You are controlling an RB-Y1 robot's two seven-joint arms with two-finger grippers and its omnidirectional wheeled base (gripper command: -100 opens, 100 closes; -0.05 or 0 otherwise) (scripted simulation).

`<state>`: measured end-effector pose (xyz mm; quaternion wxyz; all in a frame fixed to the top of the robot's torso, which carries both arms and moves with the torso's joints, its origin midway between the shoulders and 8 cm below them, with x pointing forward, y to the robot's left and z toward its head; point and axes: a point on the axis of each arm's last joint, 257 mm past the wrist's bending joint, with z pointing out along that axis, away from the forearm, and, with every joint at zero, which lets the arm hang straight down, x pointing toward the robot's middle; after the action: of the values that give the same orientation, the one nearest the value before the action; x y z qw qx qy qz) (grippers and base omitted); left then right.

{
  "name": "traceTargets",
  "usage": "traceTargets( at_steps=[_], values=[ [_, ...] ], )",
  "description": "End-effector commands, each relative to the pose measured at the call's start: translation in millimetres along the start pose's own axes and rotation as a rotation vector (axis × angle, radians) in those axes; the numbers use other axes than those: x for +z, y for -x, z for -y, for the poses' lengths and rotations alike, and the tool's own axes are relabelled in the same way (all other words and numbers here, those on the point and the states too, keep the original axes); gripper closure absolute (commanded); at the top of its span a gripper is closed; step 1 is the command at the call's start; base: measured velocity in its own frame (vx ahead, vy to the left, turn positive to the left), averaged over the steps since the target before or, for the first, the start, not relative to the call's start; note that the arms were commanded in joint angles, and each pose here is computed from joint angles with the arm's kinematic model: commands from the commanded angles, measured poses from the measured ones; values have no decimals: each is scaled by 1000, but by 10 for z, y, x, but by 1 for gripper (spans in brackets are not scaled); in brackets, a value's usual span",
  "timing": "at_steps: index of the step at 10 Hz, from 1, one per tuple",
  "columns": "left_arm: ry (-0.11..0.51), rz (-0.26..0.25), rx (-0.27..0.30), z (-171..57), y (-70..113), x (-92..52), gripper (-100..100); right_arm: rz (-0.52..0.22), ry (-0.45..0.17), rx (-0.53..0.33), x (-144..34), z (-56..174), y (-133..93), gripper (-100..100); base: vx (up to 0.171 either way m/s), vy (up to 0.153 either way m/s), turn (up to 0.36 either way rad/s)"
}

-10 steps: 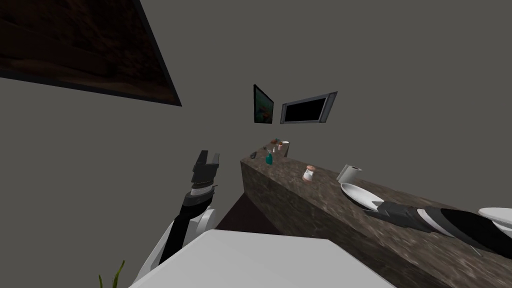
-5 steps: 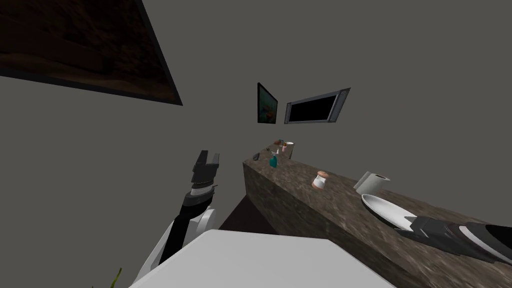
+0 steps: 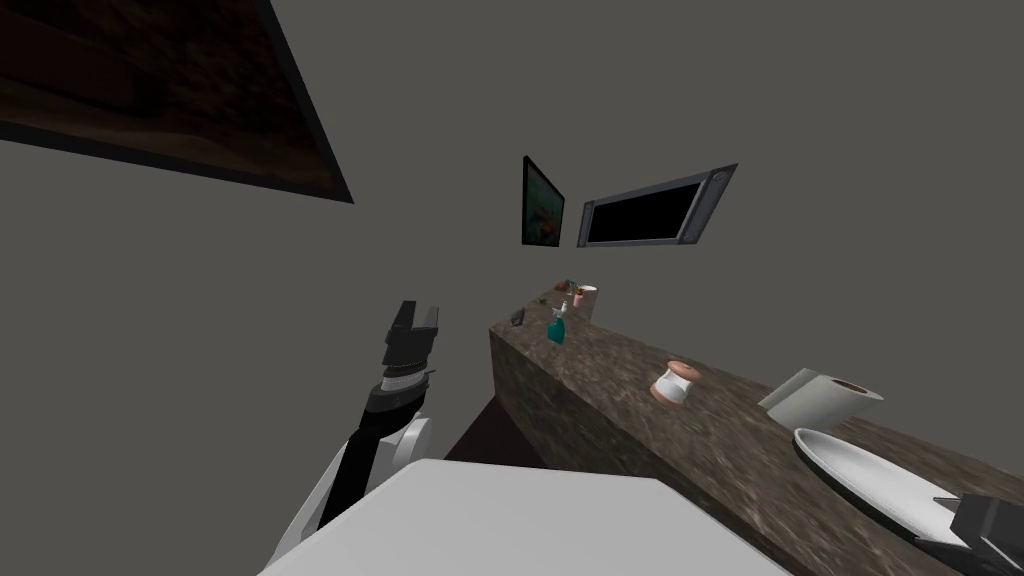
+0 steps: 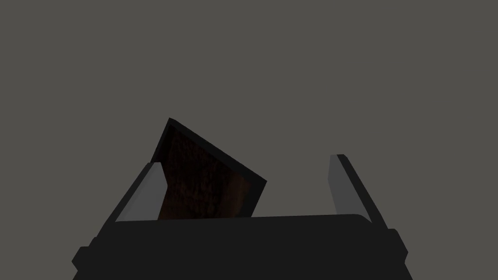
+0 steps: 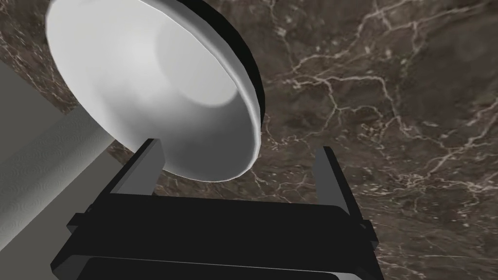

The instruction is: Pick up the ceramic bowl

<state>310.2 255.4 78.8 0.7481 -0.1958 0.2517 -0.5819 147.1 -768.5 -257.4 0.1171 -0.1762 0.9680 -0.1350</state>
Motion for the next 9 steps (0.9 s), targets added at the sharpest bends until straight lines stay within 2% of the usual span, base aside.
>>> traceTargets(
  at_steps=[1,2,3,4,6,7,8,9],
  values=[
    [0,0,0,0,0,0,0,-46,11,-6,69,-100,-229,-100,80,19,6],
    [0,0,0,0,0,0,0,-31,10,-5,28,-61,-152,-100,6,15,-26],
    [0,0,0,0,0,0,0,-33,9,-5,34,-67,-166,0,0,0,0],
    [0,0,0,0,0,0,0,-37,8,3,120,-134,-266,-100,-9,-11,33],
    [0,0,0,0,0,0,0,-41,8,11,206,-207,-367,-100,-13,-15,45],
    [0,0,0,0,0,0,0,-39,9,9,195,-206,-321,-100,-7,-9,13],
    [0,0,0,0,0,0,0,-39,8,9,201,-208,-329,100,0,0,0],
    [0,0,0,0,0,0,0,-39,8,9,201,-207,-328,100,0,0,0]
  ],
)
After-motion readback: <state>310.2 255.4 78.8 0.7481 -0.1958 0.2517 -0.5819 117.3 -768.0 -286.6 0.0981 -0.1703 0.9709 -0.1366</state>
